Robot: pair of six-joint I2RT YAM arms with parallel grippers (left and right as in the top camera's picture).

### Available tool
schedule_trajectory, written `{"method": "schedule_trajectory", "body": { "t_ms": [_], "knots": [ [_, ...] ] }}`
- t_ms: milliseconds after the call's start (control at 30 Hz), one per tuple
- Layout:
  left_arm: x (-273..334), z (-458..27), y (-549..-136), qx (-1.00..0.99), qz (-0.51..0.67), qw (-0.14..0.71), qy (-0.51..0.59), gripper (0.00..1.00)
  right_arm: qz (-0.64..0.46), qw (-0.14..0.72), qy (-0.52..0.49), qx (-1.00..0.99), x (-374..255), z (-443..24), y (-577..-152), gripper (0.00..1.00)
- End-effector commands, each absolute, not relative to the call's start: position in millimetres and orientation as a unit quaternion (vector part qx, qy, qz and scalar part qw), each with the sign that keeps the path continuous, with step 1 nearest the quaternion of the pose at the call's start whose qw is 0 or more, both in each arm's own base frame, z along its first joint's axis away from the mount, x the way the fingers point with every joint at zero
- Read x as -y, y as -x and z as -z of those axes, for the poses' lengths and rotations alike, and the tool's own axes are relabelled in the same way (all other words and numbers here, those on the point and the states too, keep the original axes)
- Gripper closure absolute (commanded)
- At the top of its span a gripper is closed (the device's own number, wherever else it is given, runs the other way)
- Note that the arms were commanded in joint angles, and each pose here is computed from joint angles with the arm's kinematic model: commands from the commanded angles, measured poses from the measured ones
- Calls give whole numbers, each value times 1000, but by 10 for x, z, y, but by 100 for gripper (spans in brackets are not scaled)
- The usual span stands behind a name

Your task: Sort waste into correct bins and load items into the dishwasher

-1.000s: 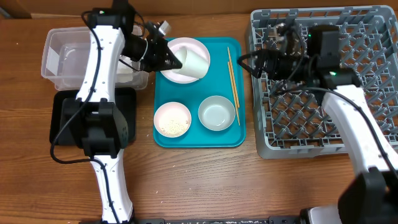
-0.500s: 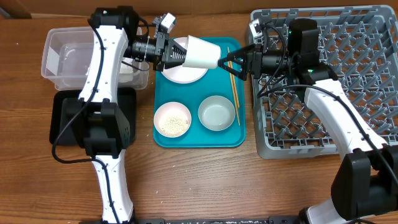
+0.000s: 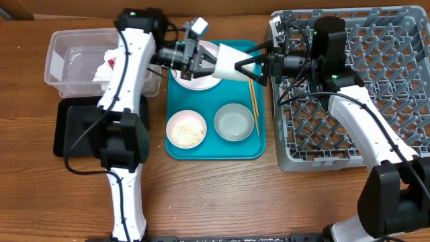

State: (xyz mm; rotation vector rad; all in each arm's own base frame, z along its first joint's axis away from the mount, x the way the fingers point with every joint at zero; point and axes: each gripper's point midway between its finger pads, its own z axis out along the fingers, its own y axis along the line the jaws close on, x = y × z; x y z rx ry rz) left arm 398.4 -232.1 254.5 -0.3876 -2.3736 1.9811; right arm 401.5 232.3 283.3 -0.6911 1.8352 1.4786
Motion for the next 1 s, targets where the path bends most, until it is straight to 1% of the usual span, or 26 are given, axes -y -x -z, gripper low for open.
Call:
{"method": "schedule_trajectory", "body": {
  "t_ms": [0, 100, 167, 200, 333, 367, 433, 467, 533, 633, 667, 767, 800, 867, 967],
  "knots": [
    [2359, -2684, -3973, 746, -650, -7, 144, 96, -573, 338, 276, -694, -2361, -2922, -4008, 2],
    [2359, -2684, -3973, 746, -650, -7, 144, 96, -581, 331, 285, -687, -2373, -2943, -3959, 12],
    [2350, -2685, -3978, 746, -650, -8, 143, 96, -587, 325, 289, -683, -2382, -2949, -3926, 14],
    [2351, -2687, -3978, 746, -651, -9, 144, 96, -588, 323, 289, -683, -2390, -2947, -3915, 14],
    [2357, -2718, -3987, 739, -658, -15, 147, 96, -591, 314, 291, -683, -2445, -2931, -3875, 2],
    [2359, -2729, -3992, 736, -660, -17, 147, 96, -592, 312, 291, -684, -2454, -2928, -3869, 0],
    [2360, -2730, -3994, 736, -660, -18, 148, 96, -592, 311, 293, -683, -2473, -2927, -3858, 0],
    [2360, -2729, -3993, 736, -660, -17, 148, 96, -592, 311, 293, -683, -2474, -2929, -3857, 2],
    [2361, -2729, -3993, 736, -660, -17, 148, 96, -592, 311, 293, -683, -2474, -2928, -3857, 9],
    [2359, -2727, -3993, 737, -660, -17, 148, 96, -591, 312, 292, -684, -2472, -2926, -3863, 24],
    [2359, -2727, -3993, 737, -660, -17, 148, 96, -591, 313, 293, -683, -2472, -2929, -3865, 28],
    [2360, -2720, -3992, 738, -658, -17, 149, 95, -590, 316, 292, -683, -2455, -2933, -3878, 32],
    [2357, -2714, -3992, 739, -657, -17, 149, 91, -589, 319, 293, -682, -2443, -2937, -3886, 32],
    [2356, -2708, -3992, 740, -655, -17, 149, 77, -587, 324, 293, -681, -2414, -2950, -3908, 35],
    [2354, -2708, -3996, 740, -655, -18, 150, 51, -584, 333, 288, -682, -2337, -2965, -3958, 43]
  ]
}}
